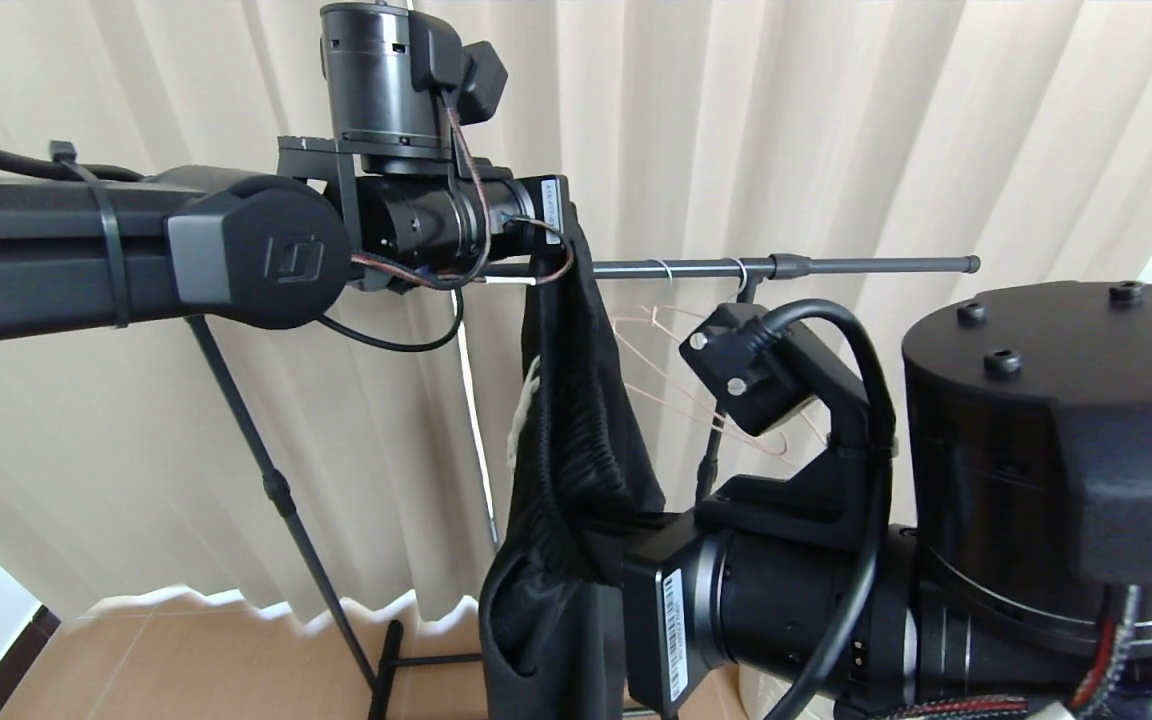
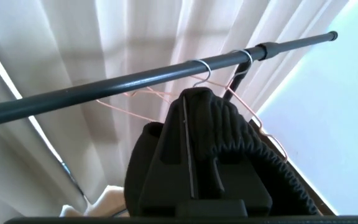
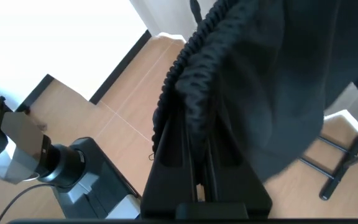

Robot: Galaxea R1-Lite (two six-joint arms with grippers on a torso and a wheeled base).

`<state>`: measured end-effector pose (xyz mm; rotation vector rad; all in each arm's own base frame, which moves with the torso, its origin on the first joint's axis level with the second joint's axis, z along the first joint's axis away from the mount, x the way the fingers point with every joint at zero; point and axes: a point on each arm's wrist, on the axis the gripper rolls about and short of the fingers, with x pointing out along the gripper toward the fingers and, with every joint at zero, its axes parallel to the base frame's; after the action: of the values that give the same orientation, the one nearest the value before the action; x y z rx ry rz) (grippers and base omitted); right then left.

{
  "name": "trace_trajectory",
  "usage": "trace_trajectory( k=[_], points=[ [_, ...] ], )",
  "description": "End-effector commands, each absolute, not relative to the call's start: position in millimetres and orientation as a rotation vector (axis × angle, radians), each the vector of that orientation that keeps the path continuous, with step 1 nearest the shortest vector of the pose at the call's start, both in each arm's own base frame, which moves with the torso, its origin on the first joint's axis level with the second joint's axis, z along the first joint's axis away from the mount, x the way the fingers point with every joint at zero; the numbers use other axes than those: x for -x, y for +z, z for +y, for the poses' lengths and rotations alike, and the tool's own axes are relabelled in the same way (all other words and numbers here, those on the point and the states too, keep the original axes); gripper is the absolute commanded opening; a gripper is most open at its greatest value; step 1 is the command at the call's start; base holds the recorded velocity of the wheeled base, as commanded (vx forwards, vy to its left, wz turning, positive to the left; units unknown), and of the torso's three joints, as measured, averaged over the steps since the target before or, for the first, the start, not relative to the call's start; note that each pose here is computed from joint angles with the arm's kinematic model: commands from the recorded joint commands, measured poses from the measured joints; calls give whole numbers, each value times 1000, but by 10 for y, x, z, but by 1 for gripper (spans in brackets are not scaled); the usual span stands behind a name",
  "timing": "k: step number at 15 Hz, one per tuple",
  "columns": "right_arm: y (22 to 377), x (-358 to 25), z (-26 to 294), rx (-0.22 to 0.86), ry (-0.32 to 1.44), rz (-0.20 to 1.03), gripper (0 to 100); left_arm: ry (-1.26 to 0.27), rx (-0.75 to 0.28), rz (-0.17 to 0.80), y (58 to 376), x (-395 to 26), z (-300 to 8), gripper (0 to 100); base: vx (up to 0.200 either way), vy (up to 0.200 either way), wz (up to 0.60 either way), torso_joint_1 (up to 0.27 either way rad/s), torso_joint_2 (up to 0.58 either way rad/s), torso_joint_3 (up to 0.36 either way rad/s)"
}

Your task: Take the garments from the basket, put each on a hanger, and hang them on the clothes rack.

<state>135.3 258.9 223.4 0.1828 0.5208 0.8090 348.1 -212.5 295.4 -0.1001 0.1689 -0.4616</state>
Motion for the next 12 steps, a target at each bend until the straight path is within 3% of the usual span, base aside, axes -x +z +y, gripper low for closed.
trace_trajectory(
  k=[1,6,10,12],
  points=[
    [2166,-1371,2642,-168,804,537,0,-458,100,176,2872,-3598,-2188,0,0,0,0,0,0,0],
    [2229,-1353,2485,-152,786,513,0,-452,99,175,2891,-3570,-2170,0,0,0,0,0,0,0],
    [2046,-1739,2094,96,624,531,0,-421,77,246,3047,-3362,-1950,0,0,0,0,0,0,0],
    [1993,-1987,1938,142,527,533,0,-396,53,324,3121,-3199,-1776,0,0,0,0,0,0,0]
  ],
)
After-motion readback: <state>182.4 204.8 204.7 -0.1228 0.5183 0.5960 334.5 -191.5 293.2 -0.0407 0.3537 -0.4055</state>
